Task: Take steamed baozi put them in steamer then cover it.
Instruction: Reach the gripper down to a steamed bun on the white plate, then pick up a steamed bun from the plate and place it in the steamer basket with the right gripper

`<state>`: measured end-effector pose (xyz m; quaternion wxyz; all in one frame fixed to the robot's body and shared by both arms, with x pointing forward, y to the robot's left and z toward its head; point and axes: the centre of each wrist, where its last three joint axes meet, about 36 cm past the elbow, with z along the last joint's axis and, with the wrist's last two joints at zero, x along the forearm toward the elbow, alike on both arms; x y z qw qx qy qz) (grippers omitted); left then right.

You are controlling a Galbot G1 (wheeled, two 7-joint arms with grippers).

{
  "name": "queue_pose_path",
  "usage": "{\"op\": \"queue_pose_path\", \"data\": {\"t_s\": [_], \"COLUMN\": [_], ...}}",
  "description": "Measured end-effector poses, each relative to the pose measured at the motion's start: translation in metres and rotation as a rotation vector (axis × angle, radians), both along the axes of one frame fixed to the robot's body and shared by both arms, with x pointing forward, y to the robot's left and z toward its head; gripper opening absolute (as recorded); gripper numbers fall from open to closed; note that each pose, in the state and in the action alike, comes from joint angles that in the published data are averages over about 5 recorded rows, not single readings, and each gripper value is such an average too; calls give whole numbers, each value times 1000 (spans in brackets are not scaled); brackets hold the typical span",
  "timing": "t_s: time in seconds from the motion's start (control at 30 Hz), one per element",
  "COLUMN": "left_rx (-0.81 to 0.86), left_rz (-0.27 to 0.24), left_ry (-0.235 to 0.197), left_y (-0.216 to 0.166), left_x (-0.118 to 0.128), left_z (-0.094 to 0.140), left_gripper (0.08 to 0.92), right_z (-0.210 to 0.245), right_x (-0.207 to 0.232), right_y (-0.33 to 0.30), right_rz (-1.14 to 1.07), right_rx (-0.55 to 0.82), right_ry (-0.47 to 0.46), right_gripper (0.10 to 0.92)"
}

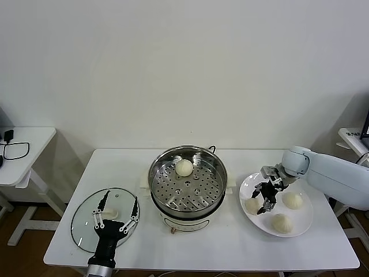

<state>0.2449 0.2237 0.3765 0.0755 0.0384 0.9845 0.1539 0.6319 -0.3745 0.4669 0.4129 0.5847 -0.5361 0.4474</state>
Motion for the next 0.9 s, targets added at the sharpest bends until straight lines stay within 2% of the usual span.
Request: {"op": "queue_pose_path", "data": {"t_s": [0.2, 0.37, 0.63, 0.9], "left_rx": [0, -2, -6, 5], "left_rz": [-2, -11, -22, -18], "left_ry": [-6, -13, -26, -37], "left_y": [0, -2, -5, -5], "left_x": [0, 1, 3, 7], "left_z": [2, 5, 9, 9], "left_gripper": [823, 823, 823, 823], "right_z": [12, 42, 140, 233], "right_x": [1, 11, 37, 43], "right_y": [-3, 0, 35, 117], "right_rz": [10, 34, 116, 223], "right_rx": [-5, -14, -34, -24], "right_ry": [-7, -21, -70, -132], "right_gripper": [638, 643, 632, 628]}}
